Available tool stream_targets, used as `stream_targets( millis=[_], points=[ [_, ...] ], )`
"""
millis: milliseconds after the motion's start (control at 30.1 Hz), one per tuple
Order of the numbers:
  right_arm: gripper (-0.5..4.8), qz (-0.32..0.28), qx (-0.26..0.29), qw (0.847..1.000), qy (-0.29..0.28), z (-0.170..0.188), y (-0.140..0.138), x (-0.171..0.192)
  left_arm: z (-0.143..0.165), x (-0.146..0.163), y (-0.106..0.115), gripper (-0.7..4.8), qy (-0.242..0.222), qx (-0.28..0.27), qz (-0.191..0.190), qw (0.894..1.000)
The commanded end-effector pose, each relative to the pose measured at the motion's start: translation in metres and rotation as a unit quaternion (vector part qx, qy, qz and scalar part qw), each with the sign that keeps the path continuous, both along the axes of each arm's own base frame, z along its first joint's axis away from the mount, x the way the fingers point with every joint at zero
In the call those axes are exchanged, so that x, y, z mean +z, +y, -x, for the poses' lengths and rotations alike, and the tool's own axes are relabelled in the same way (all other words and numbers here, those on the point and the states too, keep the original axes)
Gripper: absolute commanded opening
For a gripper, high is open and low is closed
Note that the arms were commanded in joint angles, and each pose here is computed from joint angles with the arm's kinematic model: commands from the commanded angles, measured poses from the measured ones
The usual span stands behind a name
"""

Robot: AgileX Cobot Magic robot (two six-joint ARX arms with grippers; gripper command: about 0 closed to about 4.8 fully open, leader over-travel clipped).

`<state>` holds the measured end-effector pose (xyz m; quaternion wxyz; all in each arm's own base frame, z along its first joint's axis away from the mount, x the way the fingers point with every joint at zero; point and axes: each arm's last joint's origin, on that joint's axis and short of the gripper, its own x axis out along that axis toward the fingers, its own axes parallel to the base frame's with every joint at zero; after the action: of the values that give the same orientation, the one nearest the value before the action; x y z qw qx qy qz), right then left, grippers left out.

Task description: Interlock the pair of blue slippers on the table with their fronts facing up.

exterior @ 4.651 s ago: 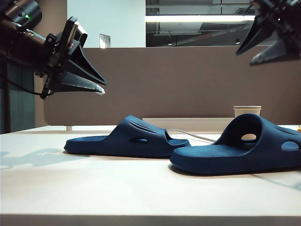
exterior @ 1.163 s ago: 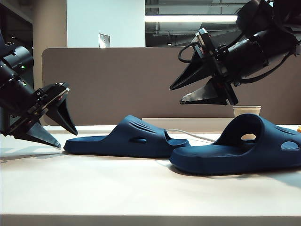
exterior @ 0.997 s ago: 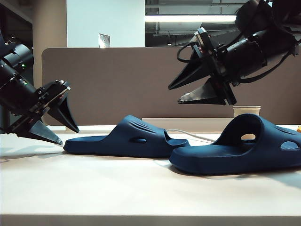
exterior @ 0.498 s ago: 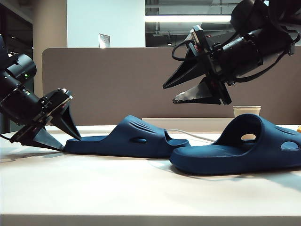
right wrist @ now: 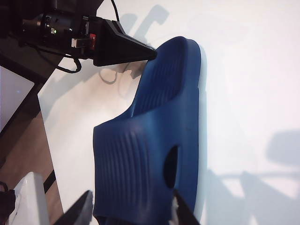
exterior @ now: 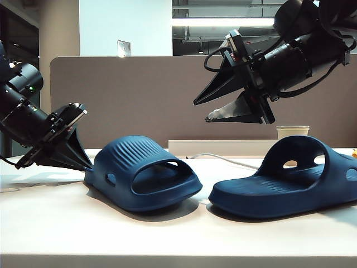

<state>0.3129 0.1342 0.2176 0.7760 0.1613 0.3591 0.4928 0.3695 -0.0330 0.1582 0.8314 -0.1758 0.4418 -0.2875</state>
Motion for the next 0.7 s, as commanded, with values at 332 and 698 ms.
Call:
stream_targets(
  millis=[332, 698],
  points=[
    [2.11, -0.009, 0.014, 1.0, -0.006, 0.001, 0.001, 0.004, -0.023, 0.051, 0.002, 0.59, 0.024, 0.016, 0.049, 0.998],
    [2.11, 0.028, -0.045, 0.998, -0.038, -0.003, 0.003, 0.005, 0.046, 0.188, -0.004, 0.47, -0.158, 0.073, 0.016, 0.985]
  ],
)
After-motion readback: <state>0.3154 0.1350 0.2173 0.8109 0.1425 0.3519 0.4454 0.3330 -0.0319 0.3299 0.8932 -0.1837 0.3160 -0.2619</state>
